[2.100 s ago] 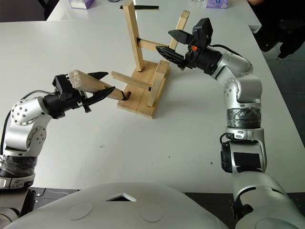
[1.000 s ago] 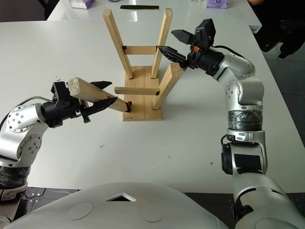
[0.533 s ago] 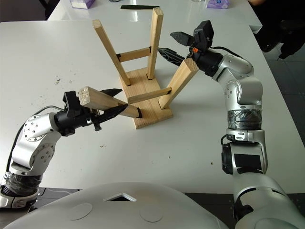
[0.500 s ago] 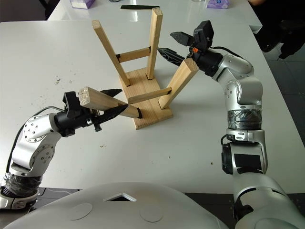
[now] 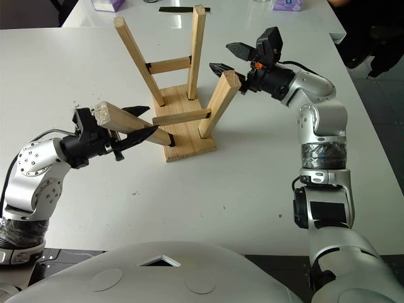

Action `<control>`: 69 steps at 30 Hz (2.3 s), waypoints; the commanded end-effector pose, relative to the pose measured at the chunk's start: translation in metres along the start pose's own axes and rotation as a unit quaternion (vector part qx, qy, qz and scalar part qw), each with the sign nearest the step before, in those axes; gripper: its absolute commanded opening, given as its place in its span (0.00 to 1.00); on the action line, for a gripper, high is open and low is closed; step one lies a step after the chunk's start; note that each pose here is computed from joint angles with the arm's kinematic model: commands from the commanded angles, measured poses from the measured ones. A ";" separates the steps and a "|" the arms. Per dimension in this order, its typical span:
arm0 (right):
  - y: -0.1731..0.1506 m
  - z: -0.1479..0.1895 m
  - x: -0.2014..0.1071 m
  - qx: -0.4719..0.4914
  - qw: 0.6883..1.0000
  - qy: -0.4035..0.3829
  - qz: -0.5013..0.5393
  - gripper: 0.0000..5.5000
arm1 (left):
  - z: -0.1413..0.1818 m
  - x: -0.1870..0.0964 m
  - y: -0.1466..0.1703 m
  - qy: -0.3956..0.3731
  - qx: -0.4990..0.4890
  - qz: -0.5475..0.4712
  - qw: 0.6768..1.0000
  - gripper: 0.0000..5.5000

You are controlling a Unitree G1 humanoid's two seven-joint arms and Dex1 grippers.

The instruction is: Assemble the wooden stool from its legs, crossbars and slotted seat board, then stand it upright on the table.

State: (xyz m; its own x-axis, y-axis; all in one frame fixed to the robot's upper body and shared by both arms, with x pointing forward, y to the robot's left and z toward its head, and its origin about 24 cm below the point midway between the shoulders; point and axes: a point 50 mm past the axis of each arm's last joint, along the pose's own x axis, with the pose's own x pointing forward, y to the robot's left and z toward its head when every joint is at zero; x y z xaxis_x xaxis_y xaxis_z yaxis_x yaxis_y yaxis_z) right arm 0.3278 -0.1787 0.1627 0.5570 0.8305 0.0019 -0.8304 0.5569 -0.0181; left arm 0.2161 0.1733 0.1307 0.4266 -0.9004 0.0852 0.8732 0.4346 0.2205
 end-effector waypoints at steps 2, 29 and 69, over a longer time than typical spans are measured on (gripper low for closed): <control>-0.003 0.007 0.002 -0.020 1.000 0.004 0.003 0.69 | -0.021 -0.007 -0.008 0.050 -0.036 -0.006 0.998 0.37; 0.026 0.079 0.009 -0.049 0.990 -0.134 -0.002 0.69 | -0.016 -0.010 0.030 0.106 -0.075 -0.037 0.991 0.37; 0.140 0.014 0.045 -0.205 0.979 -0.010 -0.007 0.00 | -0.014 0.014 -0.014 0.116 -0.113 0.068 0.984 0.37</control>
State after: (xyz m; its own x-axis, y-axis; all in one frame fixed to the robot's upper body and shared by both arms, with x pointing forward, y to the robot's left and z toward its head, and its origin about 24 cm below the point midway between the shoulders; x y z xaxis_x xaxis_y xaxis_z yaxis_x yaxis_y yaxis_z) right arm 0.2339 -0.0671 0.1745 0.5580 0.8299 0.0008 -0.7621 0.5128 -0.3953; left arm 0.2195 0.1603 0.1343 0.6111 -0.7906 -0.0383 0.7895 0.6052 0.1023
